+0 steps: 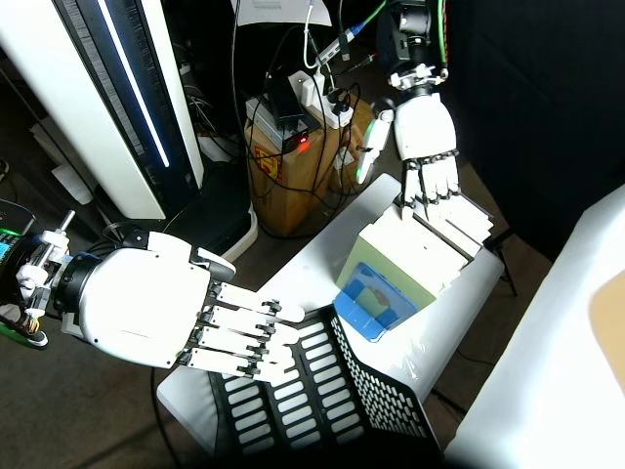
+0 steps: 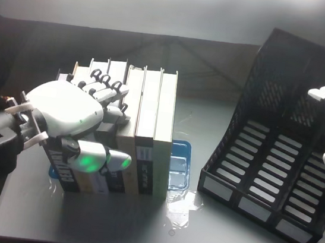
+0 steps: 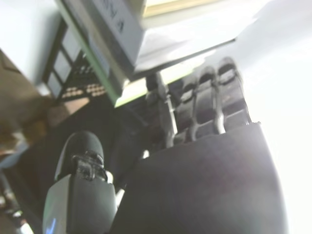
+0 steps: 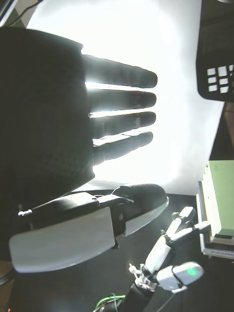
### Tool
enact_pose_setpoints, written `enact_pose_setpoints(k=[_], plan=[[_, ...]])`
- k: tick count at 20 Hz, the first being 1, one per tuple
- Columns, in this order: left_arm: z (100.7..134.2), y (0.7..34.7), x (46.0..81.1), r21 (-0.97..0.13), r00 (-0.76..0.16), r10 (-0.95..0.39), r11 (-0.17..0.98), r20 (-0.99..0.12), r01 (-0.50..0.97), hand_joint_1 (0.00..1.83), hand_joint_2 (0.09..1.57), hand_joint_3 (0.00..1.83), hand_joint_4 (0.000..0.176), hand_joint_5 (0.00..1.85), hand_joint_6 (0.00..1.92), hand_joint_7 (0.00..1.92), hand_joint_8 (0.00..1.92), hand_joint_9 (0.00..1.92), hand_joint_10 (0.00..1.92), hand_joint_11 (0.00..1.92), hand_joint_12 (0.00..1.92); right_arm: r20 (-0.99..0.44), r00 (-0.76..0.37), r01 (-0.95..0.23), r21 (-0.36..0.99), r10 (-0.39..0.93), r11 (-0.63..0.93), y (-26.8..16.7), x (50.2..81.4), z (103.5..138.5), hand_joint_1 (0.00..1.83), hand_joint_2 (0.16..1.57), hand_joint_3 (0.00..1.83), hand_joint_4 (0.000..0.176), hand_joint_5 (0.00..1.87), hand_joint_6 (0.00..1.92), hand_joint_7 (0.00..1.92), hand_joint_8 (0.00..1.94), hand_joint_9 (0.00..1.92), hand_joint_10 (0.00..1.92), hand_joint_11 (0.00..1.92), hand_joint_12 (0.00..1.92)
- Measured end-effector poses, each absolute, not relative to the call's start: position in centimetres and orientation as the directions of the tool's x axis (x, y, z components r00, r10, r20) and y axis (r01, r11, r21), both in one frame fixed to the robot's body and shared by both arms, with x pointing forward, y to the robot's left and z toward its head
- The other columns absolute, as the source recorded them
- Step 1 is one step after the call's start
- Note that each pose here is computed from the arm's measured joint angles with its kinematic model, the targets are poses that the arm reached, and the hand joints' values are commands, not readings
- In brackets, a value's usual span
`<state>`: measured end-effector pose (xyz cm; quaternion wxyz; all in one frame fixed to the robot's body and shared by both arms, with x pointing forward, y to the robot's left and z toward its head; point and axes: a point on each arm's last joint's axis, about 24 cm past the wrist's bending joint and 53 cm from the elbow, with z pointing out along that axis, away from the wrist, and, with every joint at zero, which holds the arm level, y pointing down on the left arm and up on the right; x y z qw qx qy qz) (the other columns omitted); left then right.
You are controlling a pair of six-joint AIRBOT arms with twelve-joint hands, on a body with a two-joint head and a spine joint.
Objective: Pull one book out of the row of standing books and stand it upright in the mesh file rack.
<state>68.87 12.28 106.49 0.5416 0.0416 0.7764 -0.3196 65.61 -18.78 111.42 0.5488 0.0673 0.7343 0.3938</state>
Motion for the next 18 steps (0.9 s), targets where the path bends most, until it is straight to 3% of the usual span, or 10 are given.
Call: enact_pose_setpoints(k=[3, 4, 8, 11, 14, 15, 17, 18], plan=[[106.1, 12.2, 67.6, -0.448, -0.419, -0.269, 0.788, -0.867, 0.422, 0.05, 1.17, 0.00, 0.052, 0.52, 0.01, 0.00, 0.00, 0.00, 0.00, 0.00, 0.00, -0.752, -0.390, -0.331, 0.653, 0.532, 0.681, -18.8, 65.6, 111.4, 0.32, 1.37, 0.00, 0.000, 0.00, 0.00, 0.00, 0.00, 0.00, 0.00, 0.00, 0.00], [106.0, 12.3, 67.2, -0.450, -0.423, -0.267, 0.787, -0.866, 0.423, 0.02, 1.17, 0.00, 0.062, 0.52, 0.01, 0.00, 0.00, 0.00, 0.00, 0.00, 0.00, -0.752, -0.390, -0.330, 0.653, 0.532, 0.681, -18.8, 65.6, 111.4, 0.32, 1.37, 0.00, 0.000, 0.00, 0.00, 0.00, 0.00, 0.00, 0.00, 0.00, 0.00], [106.0, 12.3, 65.2, -0.442, -0.430, -0.246, 0.776, -0.869, 0.449, 0.01, 1.18, 0.01, 0.037, 0.52, 0.00, 0.00, 0.00, 0.00, 0.00, 0.00, 0.00, -0.751, -0.390, -0.329, 0.654, 0.532, 0.681, -18.8, 65.6, 111.3, 0.31, 1.38, 0.00, 0.000, 0.00, 0.00, 0.00, 0.00, 0.00, 0.00, 0.00, 0.00], [105.6, 12.2, 63.3, -0.448, -0.443, -0.238, 0.765, -0.864, 0.462, 0.00, 1.17, 0.00, 0.044, 0.53, 0.01, 0.00, 0.00, 0.00, 0.00, 0.00, 0.00, -0.749, -0.391, -0.327, 0.656, 0.534, 0.680, -18.8, 65.6, 111.3, 0.33, 1.37, 0.00, 0.000, 0.00, 0.00, 0.00, 0.00, 0.00, 0.00, 0.00, 0.00], [105.1, 12.2, 61.4, -0.463, -0.455, -0.243, 0.753, -0.856, 0.468, 0.00, 1.18, 0.00, 0.032, 0.52, 0.00, 0.00, 0.00, 0.00, 0.00, 0.00, 0.00, -0.747, -0.392, -0.325, 0.659, 0.538, 0.678, -18.9, 65.6, 111.3, 0.31, 1.38, 0.00, 0.000, 0.00, 0.00, 0.00, 0.00, 0.00, 0.00, 0.00, 0.00], [104.5, 12.3, 60.7, -0.467, -0.466, -0.240, 0.752, -0.851, 0.466, 0.01, 1.18, 0.00, 0.013, 0.57, 0.02, 0.00, 0.00, 0.00, 0.00, 0.00, 0.00, -0.747, -0.393, -0.324, 0.659, 0.537, 0.679, -18.9, 65.6, 111.2, 0.30, 1.37, 0.00, 0.000, 0.00, 0.00, 0.00, 0.00, 0.00, 0.00, 0.00, 0.00], [104.0, 12.1, 59.3, -0.480, -0.487, -0.237, 0.744, -0.840, 0.465, 0.00, 1.18, 0.00, 0.009, 0.59, 0.03, 0.00, 0.00, 0.00, 0.00, 0.00, 0.00, -0.746, -0.396, -0.320, 0.658, 0.535, 0.681, -19.0, 65.5, 111.0, 0.30, 1.37, 0.00, 0.000, 0.00, 0.00, 0.00, 0.00, 0.00, 0.00, 0.00, 0.00], [103.8, 12.2, 59.2, -0.480, -0.489, -0.237, 0.745, -0.840, 0.464, 0.00, 1.17, 0.00, 0.017, 0.57, 0.02, 0.00, 0.00, 0.00, 0.00, 0.00, 0.00, -0.746, -0.397, -0.320, 0.659, 0.534, 0.681, -19.0, 65.5, 111.0, 0.30, 1.37, 0.00, 0.000, 0.00, 0.00, 0.00, 0.00, 0.00, 0.00, 0.00, 0.00]])
